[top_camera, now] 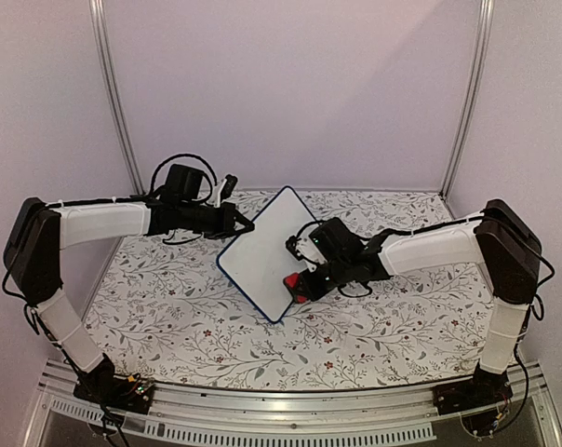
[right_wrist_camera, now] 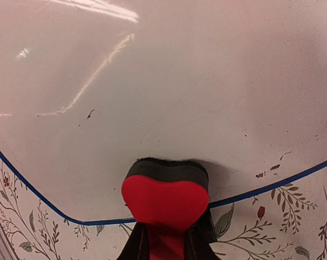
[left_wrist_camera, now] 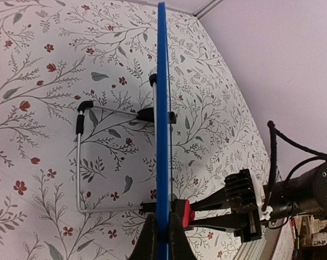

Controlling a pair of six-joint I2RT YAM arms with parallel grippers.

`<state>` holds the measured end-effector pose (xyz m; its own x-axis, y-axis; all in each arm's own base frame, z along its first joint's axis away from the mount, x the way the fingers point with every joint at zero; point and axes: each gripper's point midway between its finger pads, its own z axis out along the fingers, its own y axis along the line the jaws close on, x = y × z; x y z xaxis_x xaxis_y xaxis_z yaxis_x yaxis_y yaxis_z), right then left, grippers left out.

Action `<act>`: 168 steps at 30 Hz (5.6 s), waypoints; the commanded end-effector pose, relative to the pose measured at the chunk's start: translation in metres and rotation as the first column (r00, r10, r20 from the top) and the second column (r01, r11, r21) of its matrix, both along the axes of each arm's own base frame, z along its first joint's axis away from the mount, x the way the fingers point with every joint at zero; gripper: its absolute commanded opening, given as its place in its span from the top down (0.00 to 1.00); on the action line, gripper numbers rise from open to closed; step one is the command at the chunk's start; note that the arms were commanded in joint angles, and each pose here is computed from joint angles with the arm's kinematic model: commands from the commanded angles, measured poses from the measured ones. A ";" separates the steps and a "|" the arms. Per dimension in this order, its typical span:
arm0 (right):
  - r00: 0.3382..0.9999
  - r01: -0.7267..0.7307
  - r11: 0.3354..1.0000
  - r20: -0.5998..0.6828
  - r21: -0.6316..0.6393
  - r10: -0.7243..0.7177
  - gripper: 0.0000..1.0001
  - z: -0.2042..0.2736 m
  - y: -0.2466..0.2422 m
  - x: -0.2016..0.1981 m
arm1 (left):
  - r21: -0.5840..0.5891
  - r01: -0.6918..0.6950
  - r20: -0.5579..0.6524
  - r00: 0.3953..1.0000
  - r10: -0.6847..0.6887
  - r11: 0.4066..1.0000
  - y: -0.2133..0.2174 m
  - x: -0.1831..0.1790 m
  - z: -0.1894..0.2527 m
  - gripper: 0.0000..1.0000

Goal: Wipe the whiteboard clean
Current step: Erase the whiteboard at the center of the board, then place the whiteboard eraser at the center of the board.

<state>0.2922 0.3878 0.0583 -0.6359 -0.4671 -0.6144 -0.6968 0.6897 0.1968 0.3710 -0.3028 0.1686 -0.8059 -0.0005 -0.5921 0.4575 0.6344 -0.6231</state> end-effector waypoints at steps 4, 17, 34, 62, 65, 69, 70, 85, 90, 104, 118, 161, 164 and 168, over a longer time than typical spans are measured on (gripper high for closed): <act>0.978 0.206 0.978 -0.026 -0.018 -0.207 1.00 -0.001 -0.041 0.042 | -0.013 0.068 -0.031 0.997 -0.068 0.998 -0.012 -0.014 -0.002 1.00; 0.973 0.232 0.970 -0.015 0.071 -0.232 1.00 0.024 -0.052 0.053 | -0.015 0.069 -0.027 0.997 -0.069 0.998 -0.012 -0.015 0.000 1.00; 0.971 0.097 0.984 0.202 0.149 -0.127 1.00 0.031 0.011 0.028 | -0.014 0.066 -0.033 0.997 -0.067 0.998 -0.012 -0.013 -0.002 1.00; 0.935 0.242 0.970 0.272 -0.015 -0.228 1.00 -0.005 -0.015 0.030 | -0.019 0.066 -0.030 0.997 -0.067 0.998 -0.010 -0.013 0.000 1.00; 0.932 0.254 0.967 0.272 -0.022 -0.239 1.00 -0.007 -0.018 0.033 | -0.019 0.065 -0.030 0.997 -0.066 0.998 -0.010 -0.013 0.000 1.00; 0.947 0.215 0.977 0.244 0.005 -0.210 1.00 -0.007 -0.010 0.027 | -0.020 0.066 -0.030 0.997 -0.067 0.998 -0.010 -0.013 0.000 1.00; 0.950 0.201 0.979 0.242 0.016 -0.199 1.00 -0.006 -0.006 0.024 | -0.020 0.067 -0.031 0.997 -0.067 0.998 -0.011 -0.014 0.001 1.00; 0.961 -0.018 0.984 0.276 0.177 -0.032 1.00 0.025 0.041 -0.032 | -0.023 0.067 -0.028 0.997 -0.068 0.997 -0.010 -0.014 0.002 1.00; 0.951 -0.078 0.977 0.308 0.199 0.013 1.00 0.040 0.051 -0.042 | -0.024 0.067 -0.026 0.997 -0.068 0.997 -0.010 -0.014 0.003 1.00; 0.909 0.169 0.928 0.312 0.333 -0.277 1.00 0.097 -0.010 0.007 | -0.027 0.066 -0.020 0.998 -0.066 0.997 -0.010 -0.014 0.006 1.00; 0.961 0.135 0.845 0.140 0.518 -0.239 1.00 0.065 0.026 0.014 | -0.023 0.067 -0.023 0.997 -0.068 0.997 -0.011 -0.015 0.004 1.00; 0.933 0.187 0.819 0.164 0.542 -0.321 1.00 0.051 0.032 0.062 | -0.027 0.071 -0.027 0.997 -0.072 0.997 -0.010 -0.014 0.003 1.00; 0.928 0.171 0.816 0.187 0.553 -0.321 1.00 0.061 0.034 0.064 | -0.027 0.067 -0.026 0.997 -0.068 0.997 -0.009 -0.013 0.003 1.00; 0.935 0.170 0.836 0.184 0.522 -0.305 1.00 0.050 0.031 0.060 | -0.031 0.071 -0.024 0.997 -0.072 0.997 -0.010 -0.014 0.005 1.00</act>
<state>0.3400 0.4243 0.1135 -0.5115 0.0892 -0.8546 -0.6106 0.6621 0.4346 0.3698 -0.3035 0.1697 -0.7989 0.0157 -0.6012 0.4788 0.6214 -0.6201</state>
